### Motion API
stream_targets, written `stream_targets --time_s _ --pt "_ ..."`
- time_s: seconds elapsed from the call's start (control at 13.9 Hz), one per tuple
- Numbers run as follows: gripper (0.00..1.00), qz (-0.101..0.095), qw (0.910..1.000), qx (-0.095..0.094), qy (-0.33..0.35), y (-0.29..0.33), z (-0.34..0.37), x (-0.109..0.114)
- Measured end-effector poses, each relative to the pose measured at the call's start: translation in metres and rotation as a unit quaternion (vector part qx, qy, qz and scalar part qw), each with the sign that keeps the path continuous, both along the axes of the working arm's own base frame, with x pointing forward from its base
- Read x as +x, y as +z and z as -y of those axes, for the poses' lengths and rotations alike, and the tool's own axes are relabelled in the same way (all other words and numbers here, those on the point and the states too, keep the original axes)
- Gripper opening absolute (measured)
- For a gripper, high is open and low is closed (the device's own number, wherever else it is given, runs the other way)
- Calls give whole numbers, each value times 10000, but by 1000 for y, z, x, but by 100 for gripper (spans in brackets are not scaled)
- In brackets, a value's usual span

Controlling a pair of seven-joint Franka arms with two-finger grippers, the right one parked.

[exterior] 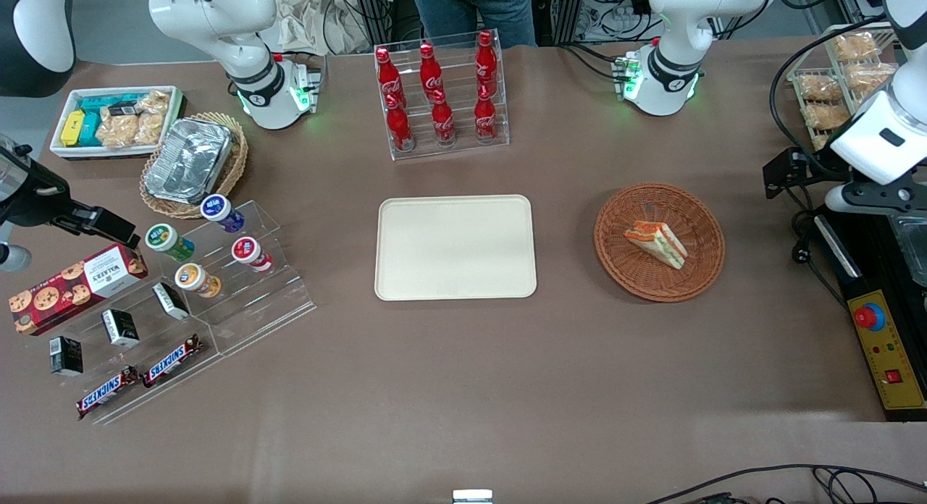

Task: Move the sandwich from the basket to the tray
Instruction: 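Move the left gripper over the wicker basket above the sandwich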

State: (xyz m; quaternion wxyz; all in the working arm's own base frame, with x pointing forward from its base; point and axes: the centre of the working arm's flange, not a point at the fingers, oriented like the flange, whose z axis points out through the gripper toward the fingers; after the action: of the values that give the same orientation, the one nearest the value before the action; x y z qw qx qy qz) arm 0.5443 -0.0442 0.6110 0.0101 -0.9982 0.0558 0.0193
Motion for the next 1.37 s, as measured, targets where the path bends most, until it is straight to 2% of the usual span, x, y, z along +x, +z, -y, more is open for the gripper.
stream_targets --time_s 0.22,0.36,0.43,0.65,0.72,0.86,1.08,1.37 --pt "100 -306 9993 -199 57 -19 0 -12" --pt "100 -411 9988 -254 89 -32 -1 -26" --pt "100 -369 9989 -255 99 -40 -2 -33" --pt "100 -80 9995 -258 174 -81 -6 -60" --pt "100 -56 9993 -291 221 -95 -8 -71" --pt "100 -147 9979 -378 498 -116 -9 -87" --pt "100 -151 9879 -338 1509 -131 -9 -90" --pt "100 -122 9694 -276 2435 -160 -7 -95"
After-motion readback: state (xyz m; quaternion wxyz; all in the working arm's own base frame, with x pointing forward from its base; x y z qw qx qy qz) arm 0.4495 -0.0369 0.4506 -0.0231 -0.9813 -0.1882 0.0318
